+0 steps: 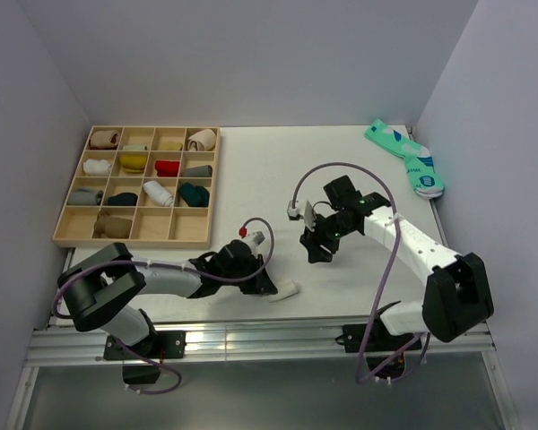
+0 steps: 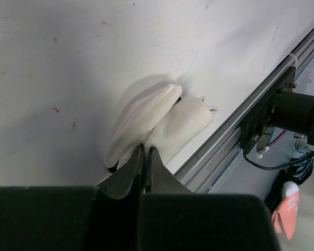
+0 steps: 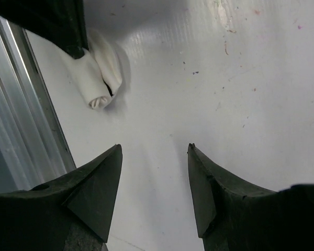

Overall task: Roll the socks
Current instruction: Roll the sock at the center of the board.

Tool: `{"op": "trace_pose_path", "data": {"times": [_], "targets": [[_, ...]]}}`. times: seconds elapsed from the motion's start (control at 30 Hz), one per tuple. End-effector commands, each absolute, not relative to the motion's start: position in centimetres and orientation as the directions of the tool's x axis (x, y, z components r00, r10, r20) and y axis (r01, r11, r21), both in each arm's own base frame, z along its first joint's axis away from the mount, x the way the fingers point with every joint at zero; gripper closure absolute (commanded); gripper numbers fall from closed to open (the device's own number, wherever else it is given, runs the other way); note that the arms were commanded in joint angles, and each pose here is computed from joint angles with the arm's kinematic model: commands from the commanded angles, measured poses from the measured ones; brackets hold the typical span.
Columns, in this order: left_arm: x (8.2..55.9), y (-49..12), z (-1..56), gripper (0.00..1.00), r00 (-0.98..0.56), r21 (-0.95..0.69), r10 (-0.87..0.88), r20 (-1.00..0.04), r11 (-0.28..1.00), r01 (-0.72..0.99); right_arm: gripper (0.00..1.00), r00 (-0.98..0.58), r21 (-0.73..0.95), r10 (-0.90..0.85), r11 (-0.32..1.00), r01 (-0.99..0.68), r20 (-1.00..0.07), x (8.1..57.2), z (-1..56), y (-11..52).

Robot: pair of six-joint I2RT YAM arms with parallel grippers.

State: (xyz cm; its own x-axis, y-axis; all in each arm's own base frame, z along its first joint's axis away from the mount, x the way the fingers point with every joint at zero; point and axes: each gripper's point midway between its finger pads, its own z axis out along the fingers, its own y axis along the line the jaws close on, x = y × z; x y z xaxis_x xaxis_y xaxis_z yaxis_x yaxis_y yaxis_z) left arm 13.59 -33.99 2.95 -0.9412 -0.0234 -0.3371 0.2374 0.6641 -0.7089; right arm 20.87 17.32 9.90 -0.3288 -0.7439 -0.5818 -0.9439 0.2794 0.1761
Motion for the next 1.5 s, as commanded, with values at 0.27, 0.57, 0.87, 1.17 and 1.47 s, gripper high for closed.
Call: {"op": "trace_pose_path", "data": {"times": [0.27, 0.57, 0.87, 1.17, 1.47], "targets": [[12.0, -29.6, -1.1, 0.99, -0.992, -0.579, 0.088, -0.090, 0.806, 0.124, 0.40, 0.074, -0.141, -0.740, 0.028, -0.990, -0.668, 17.6, 9.4, 19.0], [12.9, -30.2, -1.3, 1.00, -0.994, -0.580, 0.103, -0.027, 0.808, 0.100, 0.41, 0.225, -0.192, -0.745, -0.132, -0.973, -0.628, 14.6, 7.4, 22.1], [13.9, -30.9, -1.4, 1.00, -0.994, -0.582, 0.106, -0.004, 0.808, 0.089, 0.46, 0.326, -0.229, -0.747, -0.235, -0.945, -0.580, 12.4, 5.6, 24.0], [14.3, -30.8, -1.6, 1.00, -0.994, -0.587, 0.108, 0.002, 0.805, 0.087, 0.47, 0.350, -0.244, -0.775, -0.256, -0.935, -0.526, 12.3, 3.7, 25.0], [14.6, -30.9, -1.7, 1.00, -0.994, -0.607, 0.110, 0.007, 0.791, 0.083, 0.53, 0.334, -0.229, -0.815, -0.252, -0.940, -0.473, 12.9, 1.8, 25.3]]}}
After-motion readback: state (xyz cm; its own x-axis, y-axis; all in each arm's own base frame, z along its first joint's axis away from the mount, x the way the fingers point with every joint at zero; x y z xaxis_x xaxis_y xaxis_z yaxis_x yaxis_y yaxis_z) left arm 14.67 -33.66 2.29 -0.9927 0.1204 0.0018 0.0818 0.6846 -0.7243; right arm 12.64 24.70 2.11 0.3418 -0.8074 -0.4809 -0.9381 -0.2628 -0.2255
